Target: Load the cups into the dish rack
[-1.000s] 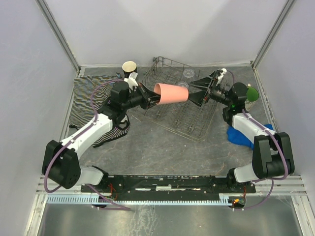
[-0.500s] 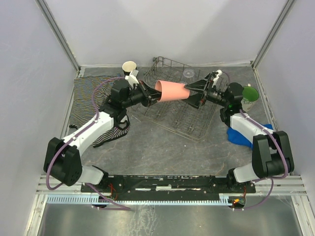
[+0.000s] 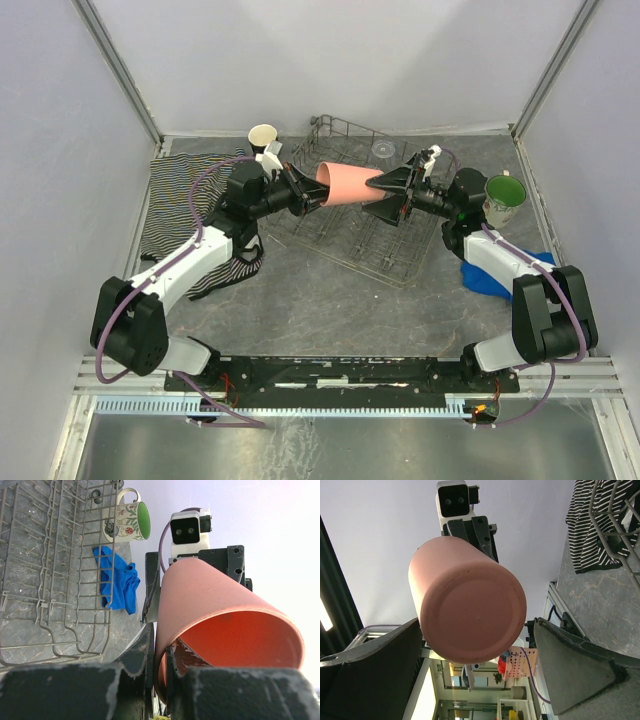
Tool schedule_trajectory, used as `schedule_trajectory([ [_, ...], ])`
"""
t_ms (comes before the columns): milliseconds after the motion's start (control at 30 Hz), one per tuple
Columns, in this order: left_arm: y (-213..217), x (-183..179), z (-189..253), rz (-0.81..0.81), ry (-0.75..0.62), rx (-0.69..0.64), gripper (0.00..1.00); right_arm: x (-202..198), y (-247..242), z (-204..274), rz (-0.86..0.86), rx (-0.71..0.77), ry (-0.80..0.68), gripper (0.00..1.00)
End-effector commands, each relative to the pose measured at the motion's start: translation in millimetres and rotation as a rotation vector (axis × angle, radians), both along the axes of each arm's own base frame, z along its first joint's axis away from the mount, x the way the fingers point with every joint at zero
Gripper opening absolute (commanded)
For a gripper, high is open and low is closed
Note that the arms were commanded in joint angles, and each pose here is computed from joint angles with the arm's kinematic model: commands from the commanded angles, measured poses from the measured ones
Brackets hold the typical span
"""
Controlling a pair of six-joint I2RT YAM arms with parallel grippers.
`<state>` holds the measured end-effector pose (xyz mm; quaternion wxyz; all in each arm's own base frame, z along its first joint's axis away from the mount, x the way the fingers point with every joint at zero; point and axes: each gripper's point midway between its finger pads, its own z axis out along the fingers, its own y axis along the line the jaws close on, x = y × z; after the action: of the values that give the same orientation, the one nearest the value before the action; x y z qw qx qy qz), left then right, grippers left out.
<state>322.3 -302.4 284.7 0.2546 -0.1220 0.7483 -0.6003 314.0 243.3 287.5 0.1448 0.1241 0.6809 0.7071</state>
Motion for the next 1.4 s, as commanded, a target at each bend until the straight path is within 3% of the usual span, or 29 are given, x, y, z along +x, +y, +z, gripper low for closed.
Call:
schedule_trajectory([
  [0,1.6,-6.2,41.1,-0.018,-0.086,-0.078,0.03,1.7,1.8,26.6,-0.005,0.024,-0.095,0.99],
  [567,10.7,-8.3,28.0,-0.001,-0.062,-0.072,0.03,10.2,1.9,38.5,-0.016,0.082,-0.093,0.91],
  [967,10.5,-9.3,17.0,-0.001,-0.039,-0.073,0.03,18.0,3.9,42.5,-0.026,0.112,-0.091,0.69],
  [1200,9.5,-7.7,10.4,-0.001,-0.025,-0.067,0.03,18.5,7.1,43.2,-0.026,0.113,-0.096,0.41],
  [1267,11.1,-6.6,6.1,0.008,-0.019,-0.051,0.09,18.9,6.7,44.9,-0.033,0.109,-0.108,0.36],
  [1367,13.6,-5.2,-2.2,0.026,-0.005,-0.028,0.25,20.5,6.6,41.6,-0.046,0.076,-0.110,0.31],
])
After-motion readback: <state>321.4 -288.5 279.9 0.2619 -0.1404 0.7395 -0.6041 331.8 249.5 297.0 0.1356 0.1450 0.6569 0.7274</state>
